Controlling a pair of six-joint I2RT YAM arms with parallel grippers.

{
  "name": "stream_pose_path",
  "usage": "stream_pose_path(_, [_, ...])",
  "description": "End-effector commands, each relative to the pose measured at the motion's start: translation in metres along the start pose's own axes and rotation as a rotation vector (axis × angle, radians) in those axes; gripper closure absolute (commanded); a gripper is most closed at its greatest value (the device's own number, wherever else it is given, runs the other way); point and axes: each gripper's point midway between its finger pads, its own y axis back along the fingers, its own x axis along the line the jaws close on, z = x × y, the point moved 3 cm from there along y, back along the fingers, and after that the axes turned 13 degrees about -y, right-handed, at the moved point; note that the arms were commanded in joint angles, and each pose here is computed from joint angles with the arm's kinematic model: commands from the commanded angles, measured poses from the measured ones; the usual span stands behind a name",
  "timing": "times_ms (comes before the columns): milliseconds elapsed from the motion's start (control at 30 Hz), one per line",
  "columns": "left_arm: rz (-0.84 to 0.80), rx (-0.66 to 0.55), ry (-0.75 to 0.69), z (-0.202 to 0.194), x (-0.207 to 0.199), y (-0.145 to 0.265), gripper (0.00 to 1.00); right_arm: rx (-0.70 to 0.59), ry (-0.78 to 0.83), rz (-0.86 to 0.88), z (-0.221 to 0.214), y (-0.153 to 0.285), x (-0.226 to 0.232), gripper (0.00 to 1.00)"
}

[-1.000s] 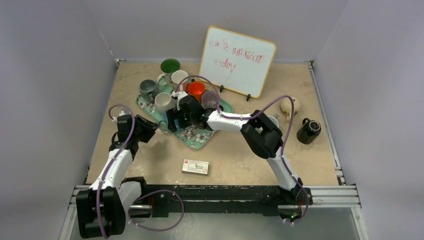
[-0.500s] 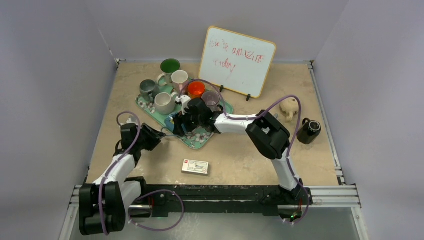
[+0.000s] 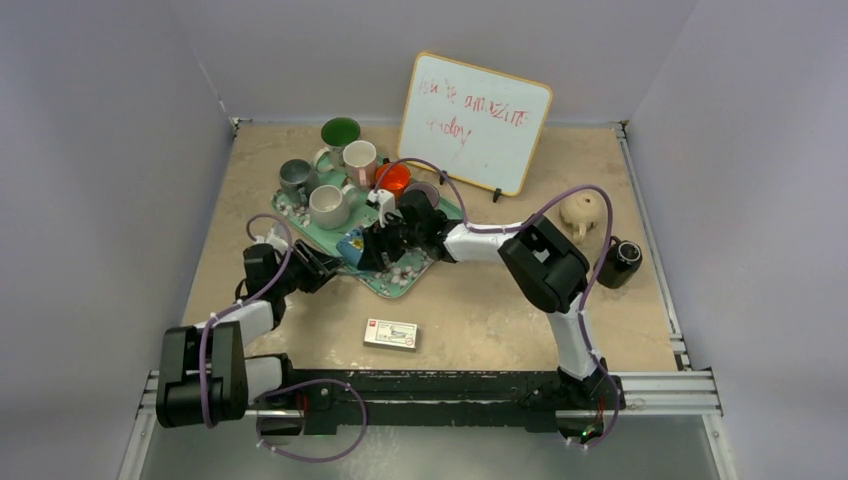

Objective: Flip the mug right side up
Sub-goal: Place the cup on the tray.

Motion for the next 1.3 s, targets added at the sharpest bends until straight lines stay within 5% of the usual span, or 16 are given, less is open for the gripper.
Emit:
stream_pose_path(0, [-0.105,-0.016,-0.028,0.008,-0.015,-0.002,0.58,-0.05,0.098,0.144,0.019,0.009,0.038,0.5])
stream_pose_path(267, [-0.155,-0.039,-0.058,0.015,-0.027,0.001,0.64,-0.039,0.129,0.211,0.016,0.013,0.046,0.51])
stream_pose_path(500, [-0.162,-0.081,-0.123,0.026,-0.042,0.014,1.0,-0.103,0.133,0.132,0.032,0.023,0.047,0.36])
stream_pose_path(767, [-0.068,-0.237,-0.351,0.033,-0.059,0.021,1.0,-0.202,0.083,0.022,0.068,0.053,0.061,0.01])
stream_pose_path(1267, [-0.084,-0.532,-0.681,0.053,-0.097,0.008,1.0,-0.403,-0.064,-0.132,0.101,0.168,0.09,0.01])
